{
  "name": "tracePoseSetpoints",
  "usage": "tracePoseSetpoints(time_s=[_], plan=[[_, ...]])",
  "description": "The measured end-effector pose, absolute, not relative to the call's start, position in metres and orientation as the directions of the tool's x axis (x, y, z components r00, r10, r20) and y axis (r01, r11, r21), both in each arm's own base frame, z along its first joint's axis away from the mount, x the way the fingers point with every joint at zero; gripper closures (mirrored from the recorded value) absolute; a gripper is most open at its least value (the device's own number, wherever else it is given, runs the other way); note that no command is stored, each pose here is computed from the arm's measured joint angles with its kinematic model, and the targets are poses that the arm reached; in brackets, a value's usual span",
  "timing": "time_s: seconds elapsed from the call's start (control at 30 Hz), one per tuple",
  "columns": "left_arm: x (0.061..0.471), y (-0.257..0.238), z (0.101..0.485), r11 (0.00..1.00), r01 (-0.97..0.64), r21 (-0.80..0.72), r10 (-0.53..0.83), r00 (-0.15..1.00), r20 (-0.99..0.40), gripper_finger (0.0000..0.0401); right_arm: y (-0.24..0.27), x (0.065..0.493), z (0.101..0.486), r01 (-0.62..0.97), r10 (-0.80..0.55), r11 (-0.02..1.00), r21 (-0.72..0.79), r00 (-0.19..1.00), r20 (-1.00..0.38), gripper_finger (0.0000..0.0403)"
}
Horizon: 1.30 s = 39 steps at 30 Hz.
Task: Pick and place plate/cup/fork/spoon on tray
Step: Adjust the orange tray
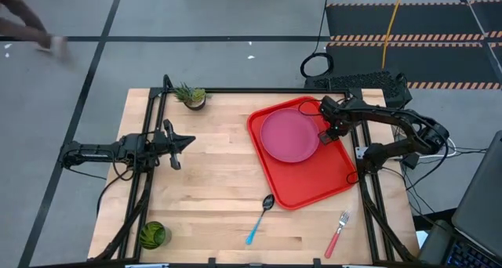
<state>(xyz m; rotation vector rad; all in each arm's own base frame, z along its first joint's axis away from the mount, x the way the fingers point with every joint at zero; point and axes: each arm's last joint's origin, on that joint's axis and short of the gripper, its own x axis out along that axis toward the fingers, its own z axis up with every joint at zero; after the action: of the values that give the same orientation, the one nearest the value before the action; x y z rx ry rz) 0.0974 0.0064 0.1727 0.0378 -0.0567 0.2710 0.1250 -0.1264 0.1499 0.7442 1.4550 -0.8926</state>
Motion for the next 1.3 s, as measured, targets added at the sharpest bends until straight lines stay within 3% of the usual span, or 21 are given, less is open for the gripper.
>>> tracePoseSetpoints(time_s=[0.43,0.9,1.3], plan=[[0.097,0.006,0.173,0.963,-0.268,0.03,0.266,0.962,0.061,0.0395,-0.13,0.129,0.151,0.864,-0.095,0.496,-0.082,-0.04,-0.995,0.0363],[0.097,0.006,0.173,0.963,-0.269,0.03,0.266,0.962,0.061,0.0395,-0.133,0.135,0.151,0.856,-0.143,0.512,-0.068,0.007,-0.99,0.0366],[0.097,0.006,0.173,0.963,-0.269,0.03,0.267,0.962,0.061,0.0395,-0.132,0.149,0.151,0.769,-0.206,0.636,-0.065,0.088,-0.974,0.0366]])
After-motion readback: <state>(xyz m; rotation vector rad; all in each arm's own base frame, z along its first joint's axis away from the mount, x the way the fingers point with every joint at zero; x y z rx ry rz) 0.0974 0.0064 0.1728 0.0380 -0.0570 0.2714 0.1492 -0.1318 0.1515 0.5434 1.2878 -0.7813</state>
